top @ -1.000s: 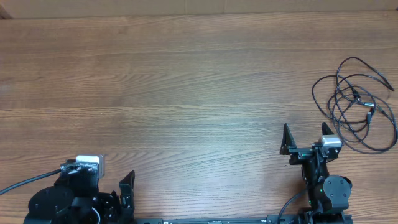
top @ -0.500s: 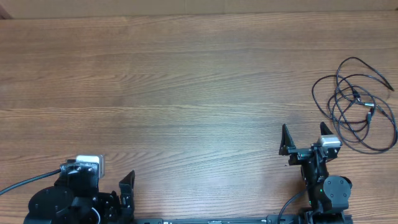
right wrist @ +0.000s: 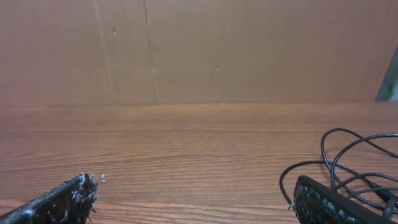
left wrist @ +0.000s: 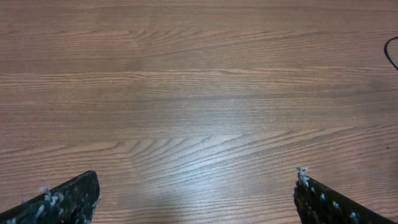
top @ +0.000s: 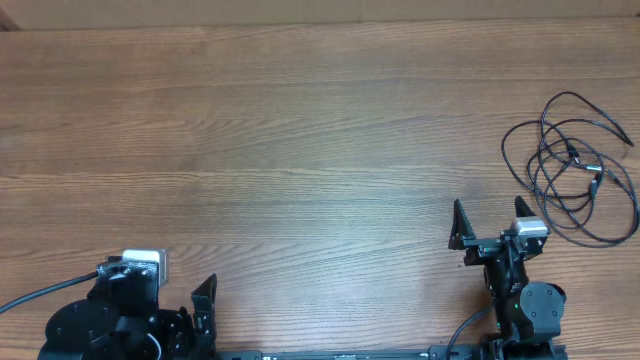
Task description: Untangle cables
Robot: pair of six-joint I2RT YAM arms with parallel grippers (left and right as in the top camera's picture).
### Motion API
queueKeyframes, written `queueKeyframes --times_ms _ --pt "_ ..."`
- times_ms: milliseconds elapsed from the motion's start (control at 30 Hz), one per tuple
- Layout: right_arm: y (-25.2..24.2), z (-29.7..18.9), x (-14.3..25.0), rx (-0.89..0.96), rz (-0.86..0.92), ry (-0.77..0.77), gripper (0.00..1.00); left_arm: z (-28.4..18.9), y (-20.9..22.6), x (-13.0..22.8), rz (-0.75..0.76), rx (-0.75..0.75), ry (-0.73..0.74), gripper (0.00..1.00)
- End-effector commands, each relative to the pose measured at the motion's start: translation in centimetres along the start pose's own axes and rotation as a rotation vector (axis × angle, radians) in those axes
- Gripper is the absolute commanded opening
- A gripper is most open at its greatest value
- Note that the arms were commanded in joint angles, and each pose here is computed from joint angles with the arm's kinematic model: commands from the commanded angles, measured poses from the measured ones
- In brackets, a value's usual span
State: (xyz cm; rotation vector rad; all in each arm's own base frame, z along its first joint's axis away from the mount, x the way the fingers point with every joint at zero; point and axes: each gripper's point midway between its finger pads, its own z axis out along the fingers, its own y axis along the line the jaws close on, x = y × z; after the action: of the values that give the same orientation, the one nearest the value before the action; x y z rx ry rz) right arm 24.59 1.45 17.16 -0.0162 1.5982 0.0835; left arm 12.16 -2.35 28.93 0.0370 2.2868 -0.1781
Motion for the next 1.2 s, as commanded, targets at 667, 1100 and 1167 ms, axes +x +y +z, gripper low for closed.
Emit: queueKeyframes --times_ms 667,1100,1167 --pt "0.0 0.0 0.2 -0.002 -0.004 -0.003 1.0 3.6 2.5 -3.5 0.057 -0.12 -0.327 0.99" --pt "0.0 0.0 0.2 -0.002 -0.004 -0.003 1.0 11.8 3.7 -1.7 0.022 -0.075 -0.655 1.0" --pt "0.0 0.0 0.2 -0.002 -0.004 -0.003 1.0 12.6 3.8 -1.7 0.006 -0.066 -0.7 0.99"
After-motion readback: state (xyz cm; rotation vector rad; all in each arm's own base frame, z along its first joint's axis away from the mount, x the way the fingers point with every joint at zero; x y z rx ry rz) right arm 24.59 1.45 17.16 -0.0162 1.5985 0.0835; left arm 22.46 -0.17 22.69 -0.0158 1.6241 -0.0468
